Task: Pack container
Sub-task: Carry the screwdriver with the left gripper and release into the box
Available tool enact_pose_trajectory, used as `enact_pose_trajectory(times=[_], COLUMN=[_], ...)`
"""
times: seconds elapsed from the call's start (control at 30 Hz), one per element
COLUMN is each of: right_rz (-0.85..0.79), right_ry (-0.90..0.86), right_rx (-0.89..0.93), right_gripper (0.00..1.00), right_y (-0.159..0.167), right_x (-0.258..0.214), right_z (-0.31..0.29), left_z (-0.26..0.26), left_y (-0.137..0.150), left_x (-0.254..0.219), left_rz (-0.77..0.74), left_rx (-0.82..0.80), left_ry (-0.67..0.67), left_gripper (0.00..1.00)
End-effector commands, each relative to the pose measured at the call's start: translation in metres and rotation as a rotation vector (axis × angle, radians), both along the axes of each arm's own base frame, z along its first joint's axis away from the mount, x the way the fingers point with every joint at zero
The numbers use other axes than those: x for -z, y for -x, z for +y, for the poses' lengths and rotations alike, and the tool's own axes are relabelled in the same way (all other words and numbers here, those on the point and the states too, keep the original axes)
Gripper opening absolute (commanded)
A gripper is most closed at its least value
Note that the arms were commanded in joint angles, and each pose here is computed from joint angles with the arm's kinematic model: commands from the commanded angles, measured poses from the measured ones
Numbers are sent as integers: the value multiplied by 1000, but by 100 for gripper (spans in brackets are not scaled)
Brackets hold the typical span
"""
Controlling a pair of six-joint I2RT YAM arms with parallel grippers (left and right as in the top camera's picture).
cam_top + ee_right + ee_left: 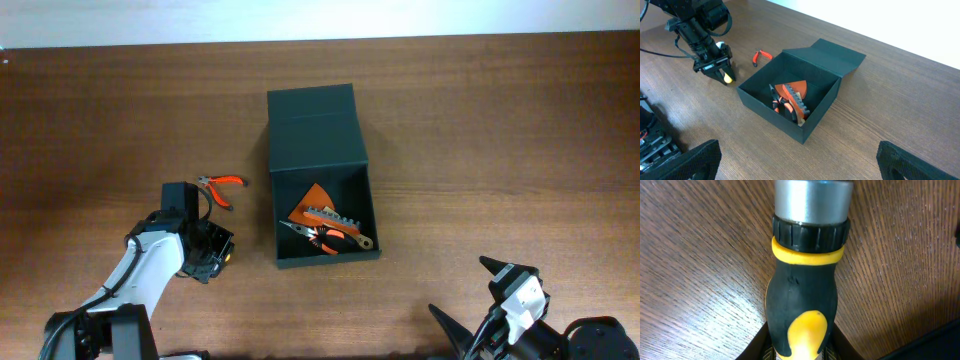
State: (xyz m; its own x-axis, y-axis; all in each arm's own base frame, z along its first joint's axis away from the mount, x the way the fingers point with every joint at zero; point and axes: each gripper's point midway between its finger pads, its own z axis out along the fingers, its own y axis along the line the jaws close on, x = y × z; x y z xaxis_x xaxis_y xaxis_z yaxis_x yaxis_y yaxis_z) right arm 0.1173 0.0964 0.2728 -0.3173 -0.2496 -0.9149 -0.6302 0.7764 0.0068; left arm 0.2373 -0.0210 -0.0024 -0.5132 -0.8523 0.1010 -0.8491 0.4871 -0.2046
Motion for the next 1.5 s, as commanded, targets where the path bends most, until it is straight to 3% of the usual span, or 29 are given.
enact_pose_trajectory(times=[0.0,0.3,0.73,1.0,1.17,1.47], right_rz=[-3,-3,-3,-3,-3,-3], right_ry=[-7,-7,-7,-7,-7,-7], right_rx=[12,12,12,12,12,12], right_gripper=[99,99,99,99,99,99], right_y=[-1,-1,-1,-1,-1,-1], right_x=[-1,-1,-1,-1,-1,-1], right_z=[-1,-1,-1,-1,-1,-1], left_z=[1,4,-10,-67,-111,-198], left_y=[-2,-27,-44,-75,-76,-43], left_x=[-3,-46,-84,-144,-171,-131], left_rz=[-11,-191,-327,-499,-564,-390], left_rx=[-13,-15,36,207,255,276], left_ry=[-2,-19,-20,-44,-33,58], left_gripper=[10,2,2,2,2,2])
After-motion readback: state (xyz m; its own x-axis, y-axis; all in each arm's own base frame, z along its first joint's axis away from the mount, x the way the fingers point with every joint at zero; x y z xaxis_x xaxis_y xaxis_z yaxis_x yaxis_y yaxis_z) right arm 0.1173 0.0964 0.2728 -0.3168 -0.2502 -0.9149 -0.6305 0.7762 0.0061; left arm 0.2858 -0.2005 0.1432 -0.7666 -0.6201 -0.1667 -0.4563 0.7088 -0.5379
